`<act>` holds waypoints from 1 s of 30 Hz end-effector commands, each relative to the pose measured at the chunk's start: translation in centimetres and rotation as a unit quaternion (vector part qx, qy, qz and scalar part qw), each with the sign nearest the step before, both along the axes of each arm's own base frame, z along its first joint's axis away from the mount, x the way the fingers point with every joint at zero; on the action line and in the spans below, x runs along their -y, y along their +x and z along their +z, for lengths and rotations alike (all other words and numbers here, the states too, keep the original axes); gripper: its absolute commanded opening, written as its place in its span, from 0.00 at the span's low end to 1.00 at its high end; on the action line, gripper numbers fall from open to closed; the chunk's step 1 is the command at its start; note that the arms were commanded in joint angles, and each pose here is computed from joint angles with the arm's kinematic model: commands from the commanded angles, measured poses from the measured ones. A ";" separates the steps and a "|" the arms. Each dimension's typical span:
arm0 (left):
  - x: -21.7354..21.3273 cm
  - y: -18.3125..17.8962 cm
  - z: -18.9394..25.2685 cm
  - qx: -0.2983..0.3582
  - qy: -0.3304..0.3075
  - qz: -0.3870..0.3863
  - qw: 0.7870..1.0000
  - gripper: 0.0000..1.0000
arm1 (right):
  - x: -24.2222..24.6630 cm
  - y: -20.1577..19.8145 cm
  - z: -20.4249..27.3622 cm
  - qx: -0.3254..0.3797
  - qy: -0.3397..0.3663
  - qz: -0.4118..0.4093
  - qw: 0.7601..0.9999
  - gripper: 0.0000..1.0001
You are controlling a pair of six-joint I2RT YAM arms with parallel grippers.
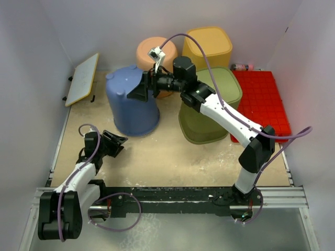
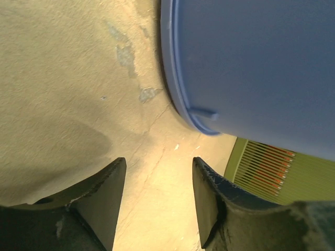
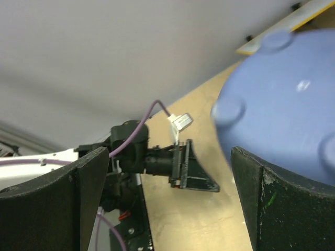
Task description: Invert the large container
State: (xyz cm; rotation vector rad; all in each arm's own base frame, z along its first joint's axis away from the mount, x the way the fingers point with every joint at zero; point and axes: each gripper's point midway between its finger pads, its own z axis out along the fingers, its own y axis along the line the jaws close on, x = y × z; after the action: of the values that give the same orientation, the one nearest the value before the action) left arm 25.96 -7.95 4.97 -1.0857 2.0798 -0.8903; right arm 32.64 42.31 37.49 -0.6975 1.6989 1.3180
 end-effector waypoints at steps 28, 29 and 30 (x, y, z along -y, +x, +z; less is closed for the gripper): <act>-6.9 2.6 37.3 0.314 0.330 0.041 0.889 0.77 | 29.0 4.0 4.6 0.184 -0.179 -0.555 0.792 1.00; -6.3 3.2 37.7 0.328 0.320 0.029 0.888 0.77 | 30.5 4.3 4.4 0.172 -0.182 -0.567 0.785 1.00; -5.7 3.9 38.2 0.341 0.311 0.020 0.887 0.77 | 31.8 4.5 4.1 0.161 -0.187 -0.578 0.778 1.00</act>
State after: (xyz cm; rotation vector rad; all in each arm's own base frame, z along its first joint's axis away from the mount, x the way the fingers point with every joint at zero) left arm 26.98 0.72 40.25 -0.5529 1.6008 -0.2803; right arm 35.84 16.94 40.62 -0.1599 1.6293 0.1450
